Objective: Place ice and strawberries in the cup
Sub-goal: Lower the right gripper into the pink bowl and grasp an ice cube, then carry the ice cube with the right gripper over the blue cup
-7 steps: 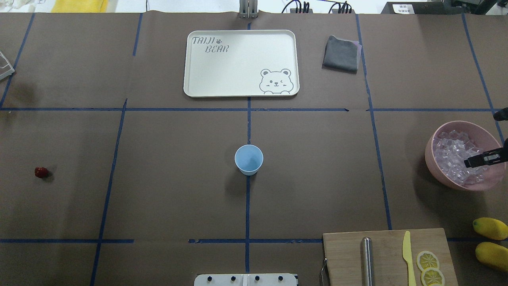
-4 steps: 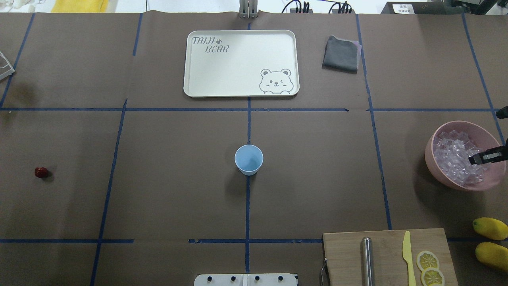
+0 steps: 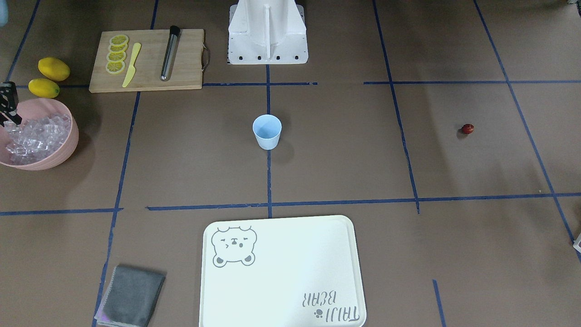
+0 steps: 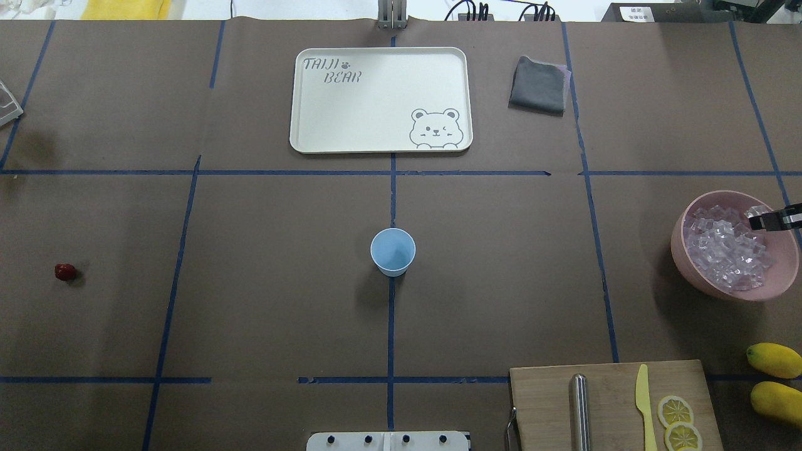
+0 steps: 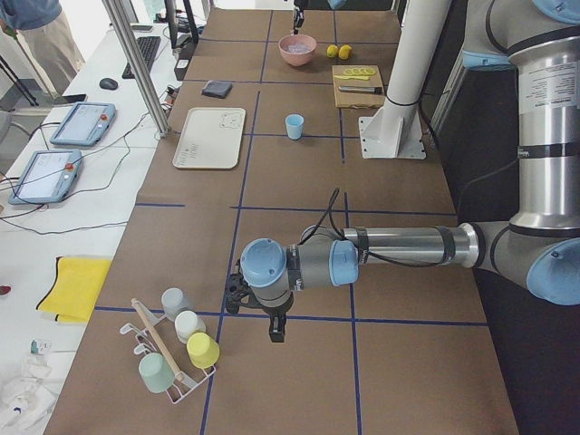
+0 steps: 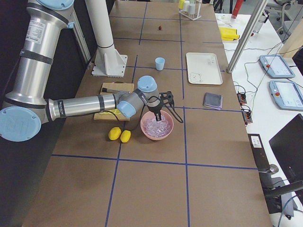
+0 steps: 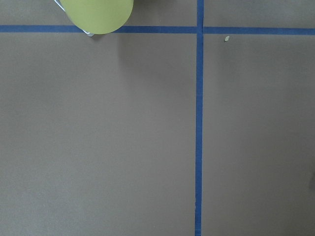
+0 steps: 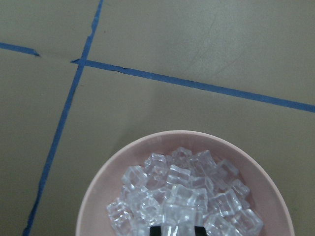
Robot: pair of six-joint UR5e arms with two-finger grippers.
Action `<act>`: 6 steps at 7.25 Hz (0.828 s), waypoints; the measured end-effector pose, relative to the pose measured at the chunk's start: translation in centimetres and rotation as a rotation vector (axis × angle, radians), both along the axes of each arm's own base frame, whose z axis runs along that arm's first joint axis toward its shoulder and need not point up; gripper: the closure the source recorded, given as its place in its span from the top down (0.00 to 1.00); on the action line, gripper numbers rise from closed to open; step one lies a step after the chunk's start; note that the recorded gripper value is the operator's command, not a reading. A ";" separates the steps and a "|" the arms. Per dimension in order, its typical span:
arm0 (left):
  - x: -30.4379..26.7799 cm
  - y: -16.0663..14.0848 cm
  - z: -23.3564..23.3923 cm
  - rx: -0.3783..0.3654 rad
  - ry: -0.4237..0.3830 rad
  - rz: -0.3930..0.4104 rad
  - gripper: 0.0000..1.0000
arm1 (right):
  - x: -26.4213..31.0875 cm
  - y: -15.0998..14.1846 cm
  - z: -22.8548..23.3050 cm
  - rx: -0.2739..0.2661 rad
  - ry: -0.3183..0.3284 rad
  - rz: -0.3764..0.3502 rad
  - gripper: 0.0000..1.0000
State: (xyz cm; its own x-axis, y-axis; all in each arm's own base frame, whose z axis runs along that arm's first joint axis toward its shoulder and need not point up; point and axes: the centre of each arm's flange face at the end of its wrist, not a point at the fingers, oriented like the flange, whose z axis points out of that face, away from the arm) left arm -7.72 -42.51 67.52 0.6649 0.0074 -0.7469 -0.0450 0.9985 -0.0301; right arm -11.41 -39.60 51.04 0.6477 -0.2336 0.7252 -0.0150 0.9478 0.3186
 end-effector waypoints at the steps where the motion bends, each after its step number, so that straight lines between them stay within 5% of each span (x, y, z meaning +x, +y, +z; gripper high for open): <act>1: 0.0 0.0 0.0 0.000 0.000 0.000 1.00 | -0.8 -1.0 -2.2 -0.010 -0.020 -0.021 0.00; 6: 0.0 0.0 0.0 -0.003 0.001 -0.002 1.00 | -13.7 -4.8 -22.3 -0.126 -0.007 -0.167 0.00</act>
State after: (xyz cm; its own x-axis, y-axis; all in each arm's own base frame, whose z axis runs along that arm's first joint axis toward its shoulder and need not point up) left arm -7.69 -42.51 67.50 0.6639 0.0041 -0.7478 -0.0434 0.9985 -0.0330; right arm -25.14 -44.40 28.78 0.6027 -0.2443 0.7596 0.1438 0.9696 0.1978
